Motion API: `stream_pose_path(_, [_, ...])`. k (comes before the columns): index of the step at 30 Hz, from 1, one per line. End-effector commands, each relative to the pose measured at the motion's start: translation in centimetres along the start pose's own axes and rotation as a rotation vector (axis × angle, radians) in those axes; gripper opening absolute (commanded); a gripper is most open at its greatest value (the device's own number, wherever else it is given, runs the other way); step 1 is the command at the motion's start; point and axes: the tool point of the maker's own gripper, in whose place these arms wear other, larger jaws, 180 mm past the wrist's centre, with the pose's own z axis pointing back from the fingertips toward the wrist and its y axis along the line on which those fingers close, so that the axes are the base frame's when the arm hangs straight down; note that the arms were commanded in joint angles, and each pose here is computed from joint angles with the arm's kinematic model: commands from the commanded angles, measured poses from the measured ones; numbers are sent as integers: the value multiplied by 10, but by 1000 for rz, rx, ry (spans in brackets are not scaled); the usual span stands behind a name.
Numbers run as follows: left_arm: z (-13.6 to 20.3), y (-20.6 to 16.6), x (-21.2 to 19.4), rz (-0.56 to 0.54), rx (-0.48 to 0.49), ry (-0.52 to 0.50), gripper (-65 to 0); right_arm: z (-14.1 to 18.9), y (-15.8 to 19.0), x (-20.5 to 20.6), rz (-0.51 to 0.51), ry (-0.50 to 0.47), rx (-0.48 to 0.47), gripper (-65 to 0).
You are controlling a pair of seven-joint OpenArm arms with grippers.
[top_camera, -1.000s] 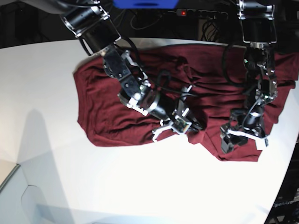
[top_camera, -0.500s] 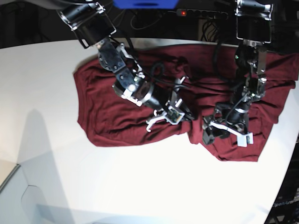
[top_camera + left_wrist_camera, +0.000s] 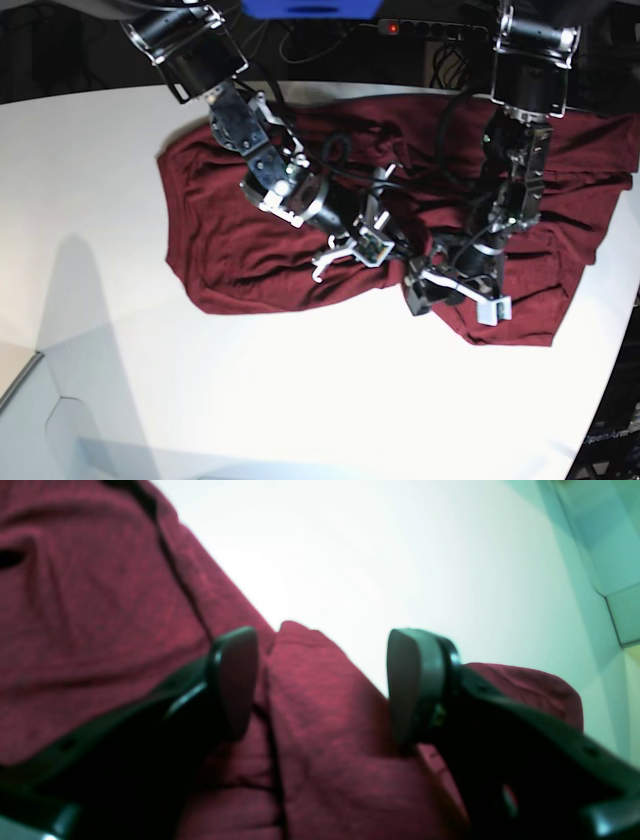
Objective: Layout the t-shirt on the table in an organized manner, then fold the t-shirt properly
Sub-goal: 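Grasp the shirt fabric with both grippers near the hem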
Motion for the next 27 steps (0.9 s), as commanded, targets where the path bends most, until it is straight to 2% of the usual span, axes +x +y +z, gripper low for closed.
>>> stream_pose_path(1, [-4,-12,27,-15,-35,-67,-258,-4,-4,27,6,-80,-3,-650])
stream_pose_path(6, [-12,-4,-2,-20,-12,8,-260,-4,-4,26,6,-79,-3,-650])
stream_pose_path(12, [-12,0,-7,-18,-4,21,-279,-5,-5,28,10,-81,-4,-650])
stream_pose_path(17, [-12,3,-7,-18,3,22,-481,-5,-5,28,10,-81,-4,-650])
stream_pose_path(20, [-12,3,-7,-18,3,22,-650,-5,-5,28,8,-80,-4,-650])
stream_pose_path(27, [-11,1,-2,-18,-4,10,-649,-4,-7,27,6,-81,-9,-650])
